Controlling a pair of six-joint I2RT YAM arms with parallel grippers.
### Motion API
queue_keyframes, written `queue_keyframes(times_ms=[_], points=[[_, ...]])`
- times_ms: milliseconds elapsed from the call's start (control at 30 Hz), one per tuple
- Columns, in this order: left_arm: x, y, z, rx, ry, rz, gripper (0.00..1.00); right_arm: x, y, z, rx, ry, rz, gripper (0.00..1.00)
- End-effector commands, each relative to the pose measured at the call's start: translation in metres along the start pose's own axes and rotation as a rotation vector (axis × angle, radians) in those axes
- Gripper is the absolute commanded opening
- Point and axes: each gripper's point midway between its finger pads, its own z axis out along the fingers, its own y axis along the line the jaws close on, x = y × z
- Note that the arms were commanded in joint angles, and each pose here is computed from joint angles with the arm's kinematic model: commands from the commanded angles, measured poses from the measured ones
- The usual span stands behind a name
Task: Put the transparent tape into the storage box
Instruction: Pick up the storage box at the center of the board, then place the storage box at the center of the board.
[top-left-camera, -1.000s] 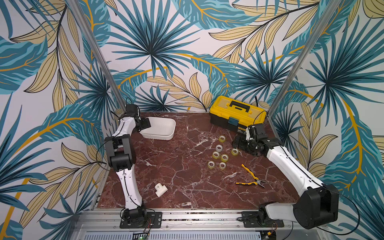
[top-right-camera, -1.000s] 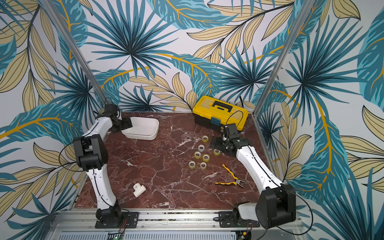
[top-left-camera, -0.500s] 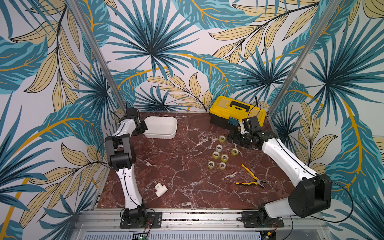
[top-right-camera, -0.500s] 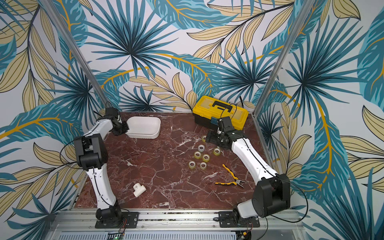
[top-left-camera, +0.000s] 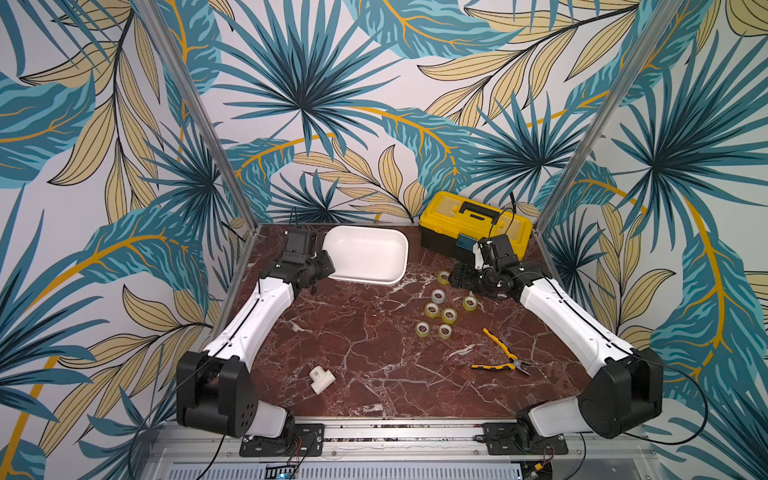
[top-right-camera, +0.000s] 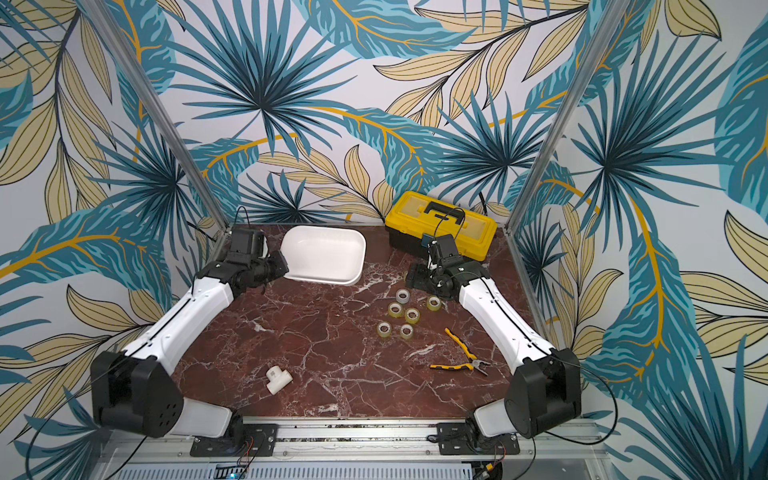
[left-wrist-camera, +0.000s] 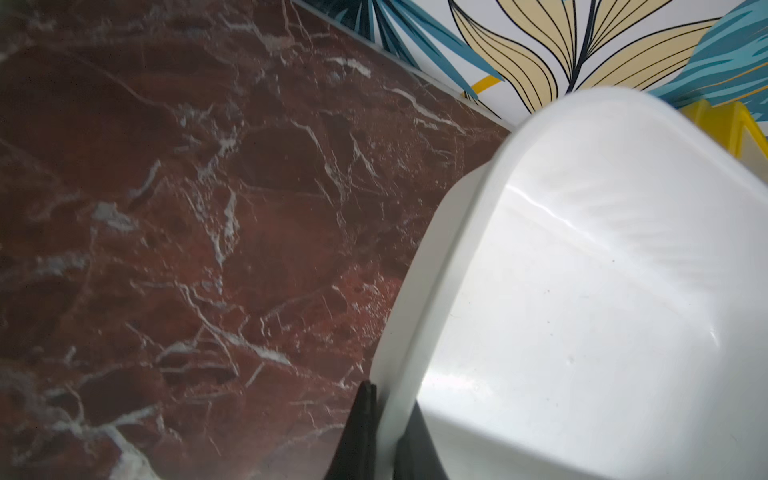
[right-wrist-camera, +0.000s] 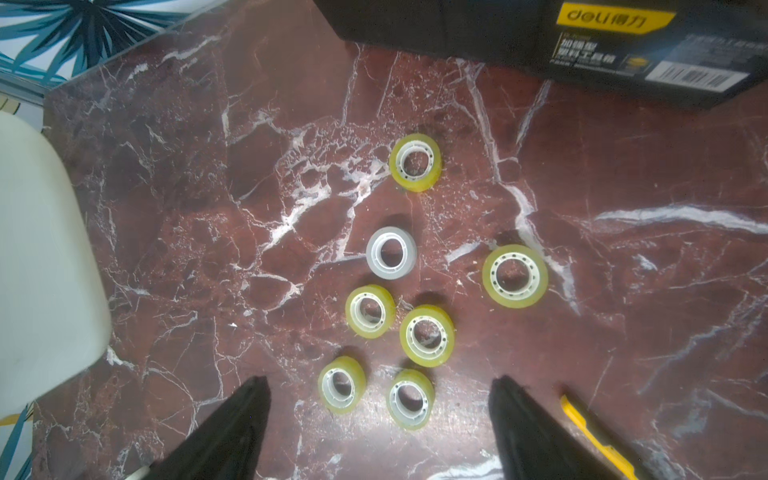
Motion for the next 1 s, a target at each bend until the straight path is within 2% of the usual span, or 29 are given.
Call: queue_keyframes(times_ms=[0,100,200,667,967], points=[[0.048,0.030,0.001,-0.080,0.015,-0.142,0.00,0.017,-0.005,-0.008,0.003,0.016,0.002,0.87],[0.076,0.049,-0.002,-0.110,0.001,-0.180,0.00,0.025,-0.007,-0.011,0.002,0.019,0.002,0.87],[0.089,0.053,0.001,-0.127,0.009,-0.153,0.00,0.032,-0.010,-0.014,0.002,0.021,0.003,0.87],[0.102,0.030,0.055,-0.123,0.083,-0.017,0.00,0.044,-0.022,-0.013,0.041,0.025,0.021,0.89],[0.121,0.022,0.062,-0.105,0.122,-0.031,0.00,0.048,-0.024,-0.005,0.061,0.042,0.021,0.90]])
